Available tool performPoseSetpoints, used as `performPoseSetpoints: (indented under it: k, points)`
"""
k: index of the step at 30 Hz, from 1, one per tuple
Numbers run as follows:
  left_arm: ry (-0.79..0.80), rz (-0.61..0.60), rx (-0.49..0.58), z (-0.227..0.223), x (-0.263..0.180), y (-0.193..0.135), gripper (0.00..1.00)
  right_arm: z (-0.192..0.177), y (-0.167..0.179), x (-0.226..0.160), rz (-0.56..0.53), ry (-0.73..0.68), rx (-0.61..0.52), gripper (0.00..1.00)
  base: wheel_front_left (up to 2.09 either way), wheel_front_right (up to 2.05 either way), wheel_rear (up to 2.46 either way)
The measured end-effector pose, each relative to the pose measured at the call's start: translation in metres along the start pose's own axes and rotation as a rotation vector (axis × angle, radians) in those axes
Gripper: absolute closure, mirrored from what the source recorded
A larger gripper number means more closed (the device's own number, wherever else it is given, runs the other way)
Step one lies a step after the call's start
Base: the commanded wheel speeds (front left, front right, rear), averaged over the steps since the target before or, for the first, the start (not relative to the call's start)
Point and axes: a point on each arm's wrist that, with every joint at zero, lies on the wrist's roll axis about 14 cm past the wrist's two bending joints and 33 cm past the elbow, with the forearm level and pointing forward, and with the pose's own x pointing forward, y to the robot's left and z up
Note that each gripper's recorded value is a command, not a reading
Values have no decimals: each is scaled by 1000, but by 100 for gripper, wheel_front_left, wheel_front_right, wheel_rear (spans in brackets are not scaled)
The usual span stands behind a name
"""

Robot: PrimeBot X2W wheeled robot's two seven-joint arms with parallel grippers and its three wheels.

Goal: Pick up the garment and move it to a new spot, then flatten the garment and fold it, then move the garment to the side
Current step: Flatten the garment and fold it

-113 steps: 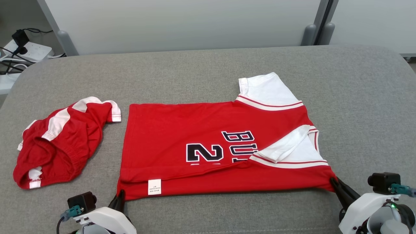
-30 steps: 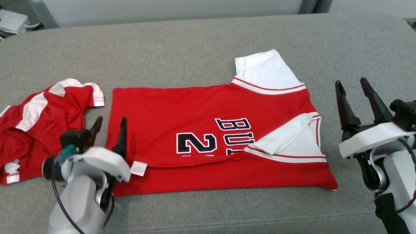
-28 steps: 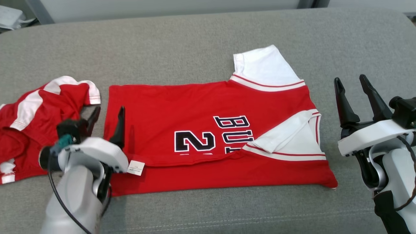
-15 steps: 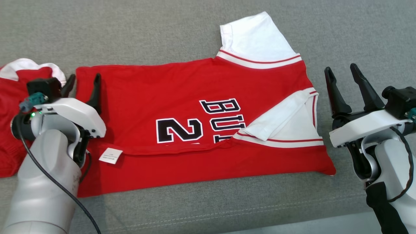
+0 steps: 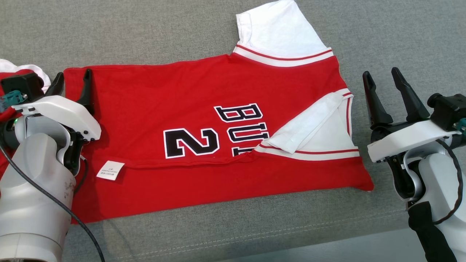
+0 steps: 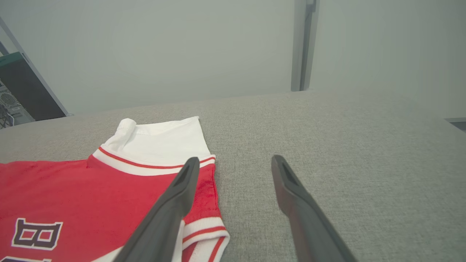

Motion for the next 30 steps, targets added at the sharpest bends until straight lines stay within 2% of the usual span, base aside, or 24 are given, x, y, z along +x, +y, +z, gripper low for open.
performPoseSetpoints:
  k: [10, 11, 12, 13, 15, 17, 24, 30]
  points:
    - [10, 5, -7, -1, 5, 4, 0, -8, 4, 0, 8, 20, 10, 0, 0, 0, 0]
    - [11, 3, -7, -1, 6, 4, 2, -9, 3, 0, 7, 20, 10, 0, 0, 0, 0]
    - [12, 1, -10, -1, 6, 3, 16, -9, 3, 0, 6, 21, 10, 0, 0, 0, 0]
    - [14, -2, -9, -1, 7, 2, 50, -9, 3, -1, 5, 21, 10, 0, 0, 0, 0]
    - [12, -7, -11, 0, 7, 0, 68, -8, 2, -1, 4, 20, 13, 0, 0, 0, 0]
    - [13, -19, -16, 0, 7, -4, 100, -8, 2, -1, 1, 18, 19, 0, 0, 0, 0]
    - [-25, -46, -20, 10, 6, -11, 100, -9, 5, 2, 10, 22, 19, 0, 0, 0, 0]
    - [-82, -80, 2, 20, 4, -18, 100, 2, -2, 26, 24, 12, -18, 0, 0, 0, 0]
